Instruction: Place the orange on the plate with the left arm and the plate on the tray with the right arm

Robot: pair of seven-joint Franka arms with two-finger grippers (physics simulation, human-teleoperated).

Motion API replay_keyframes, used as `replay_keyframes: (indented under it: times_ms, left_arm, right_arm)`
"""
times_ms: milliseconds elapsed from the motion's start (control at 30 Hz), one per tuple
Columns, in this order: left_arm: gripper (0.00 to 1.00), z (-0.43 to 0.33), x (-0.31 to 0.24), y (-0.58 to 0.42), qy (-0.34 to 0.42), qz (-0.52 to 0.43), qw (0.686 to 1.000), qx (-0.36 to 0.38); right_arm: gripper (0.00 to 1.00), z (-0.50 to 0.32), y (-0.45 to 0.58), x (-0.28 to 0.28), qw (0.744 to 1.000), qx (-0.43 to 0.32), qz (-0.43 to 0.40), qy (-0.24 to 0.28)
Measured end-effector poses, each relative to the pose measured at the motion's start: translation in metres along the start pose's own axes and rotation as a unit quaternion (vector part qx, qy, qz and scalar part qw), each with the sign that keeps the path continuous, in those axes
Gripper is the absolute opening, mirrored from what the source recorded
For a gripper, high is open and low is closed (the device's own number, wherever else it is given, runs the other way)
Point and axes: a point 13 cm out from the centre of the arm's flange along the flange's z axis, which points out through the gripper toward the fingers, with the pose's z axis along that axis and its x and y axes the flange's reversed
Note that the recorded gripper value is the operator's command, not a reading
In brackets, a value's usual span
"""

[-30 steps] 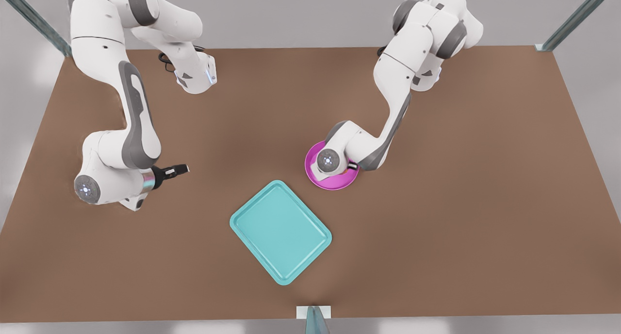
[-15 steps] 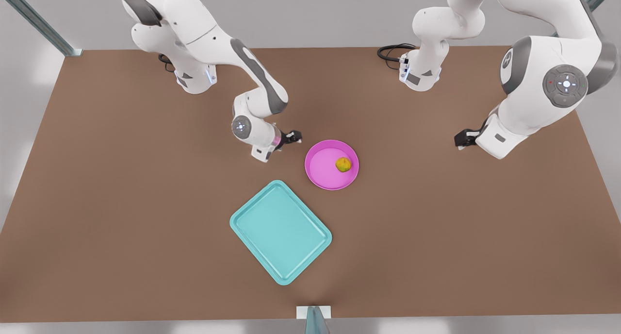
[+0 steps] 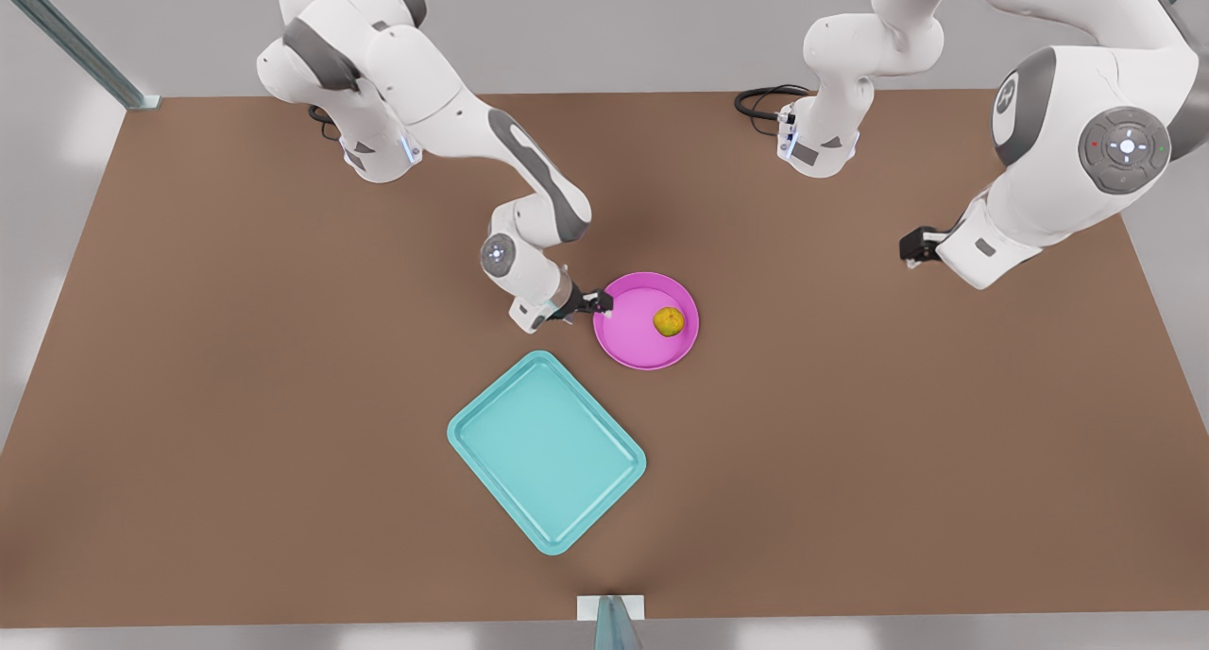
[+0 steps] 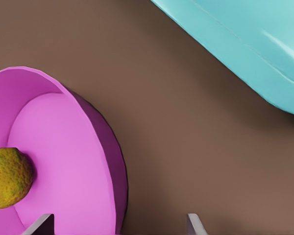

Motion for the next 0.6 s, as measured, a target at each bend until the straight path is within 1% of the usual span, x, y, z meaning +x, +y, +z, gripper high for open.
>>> replay_keyframes:
  times_ms: [200,233,267,367,500,600]
  left_arm:
    - [1.00,-0.005,-0.002,-0.001,-0.004,0.016,1.000,0.001]
    - [1.00,-0.005,-0.002,-0.001,-0.003,0.018,1.000,0.001]
    - [1.00,-0.005,-0.002,-0.001,-0.002,0.019,1.000,0.001]
    - [1.00,-0.004,-0.001,-0.001,0.001,0.025,1.000,0.001]
    - [1.00,-0.003,0.000,-0.002,0.004,0.031,0.999,0.003]
    - [1.00,-0.003,0.001,-0.003,0.006,0.035,0.999,0.004]
  right_arm:
    - [1.00,0.005,0.011,0.000,1.000,-0.004,0.011,-0.004]
    - [0.95,0.007,0.012,0.000,1.000,-0.005,0.013,-0.004]
    - [0.85,0.008,0.012,-0.001,1.000,-0.005,0.015,-0.004]
    - [0.70,0.012,0.015,-0.004,1.000,-0.007,0.019,-0.004]
    - [0.66,0.021,0.021,0.001,1.000,-0.010,0.022,0.002]
    - [0.51,0.025,0.020,0.003,1.000,-0.008,0.026,0.004]
